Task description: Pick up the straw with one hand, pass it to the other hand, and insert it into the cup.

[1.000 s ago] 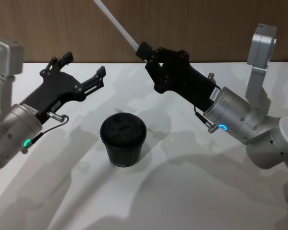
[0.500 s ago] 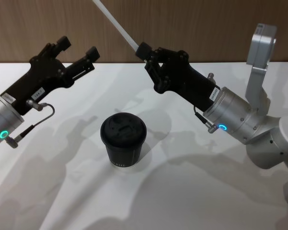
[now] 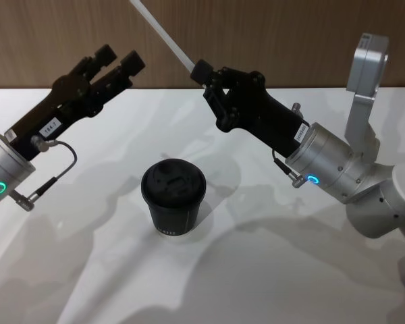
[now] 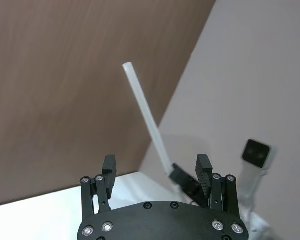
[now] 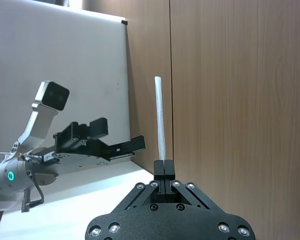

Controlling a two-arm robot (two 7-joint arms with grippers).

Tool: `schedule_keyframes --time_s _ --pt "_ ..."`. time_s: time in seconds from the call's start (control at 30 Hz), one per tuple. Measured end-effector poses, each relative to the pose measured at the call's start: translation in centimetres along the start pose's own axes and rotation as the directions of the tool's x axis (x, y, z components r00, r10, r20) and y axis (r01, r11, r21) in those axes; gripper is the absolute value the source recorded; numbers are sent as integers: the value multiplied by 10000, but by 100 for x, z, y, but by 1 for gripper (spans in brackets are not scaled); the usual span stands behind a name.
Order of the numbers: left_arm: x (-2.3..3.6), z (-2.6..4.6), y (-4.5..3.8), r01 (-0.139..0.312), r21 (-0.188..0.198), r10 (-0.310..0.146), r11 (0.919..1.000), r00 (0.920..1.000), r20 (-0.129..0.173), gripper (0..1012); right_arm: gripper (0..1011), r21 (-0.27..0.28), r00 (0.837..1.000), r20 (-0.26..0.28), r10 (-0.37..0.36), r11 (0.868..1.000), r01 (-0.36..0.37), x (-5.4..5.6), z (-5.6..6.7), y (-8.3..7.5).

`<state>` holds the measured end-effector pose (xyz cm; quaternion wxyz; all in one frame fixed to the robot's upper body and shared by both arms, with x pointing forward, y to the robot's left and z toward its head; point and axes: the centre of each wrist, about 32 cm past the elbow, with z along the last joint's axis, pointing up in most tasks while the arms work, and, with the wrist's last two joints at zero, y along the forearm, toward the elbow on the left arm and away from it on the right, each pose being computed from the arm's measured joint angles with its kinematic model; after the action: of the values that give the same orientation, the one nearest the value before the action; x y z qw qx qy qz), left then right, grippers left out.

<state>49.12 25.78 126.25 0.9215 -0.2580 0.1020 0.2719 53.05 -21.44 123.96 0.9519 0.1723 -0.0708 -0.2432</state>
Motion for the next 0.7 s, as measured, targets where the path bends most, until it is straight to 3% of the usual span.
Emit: schedule_keyframes --time_s 0.13,0.17,0.23,0.37,0.7 --pt "19 -28 -38 444 -129 -453 9989 9958 -791 997 2 -1 10000 0 0 10000 0 0 0 0" --pt "19 -28 -38 444 -129 -453 9989 9958 -791 997 2 -1 10000 -1 0 10000 0 0 0 0" --pt "31 -44 -75 728 -226 -751 9971 9886 -1301 997 2 -1 10000 0 0 10000 0 0 0 0" --pt "45 -68 -128 996 -337 -1042 9945 9772 -1851 997 2 0 10000 1 0 10000 0 0 0 0" --pt "96 -119 -276 1482 -570 -1584 9873 9462 -2821 997 2 0 10000 1 0 10000 0 0 0 0"
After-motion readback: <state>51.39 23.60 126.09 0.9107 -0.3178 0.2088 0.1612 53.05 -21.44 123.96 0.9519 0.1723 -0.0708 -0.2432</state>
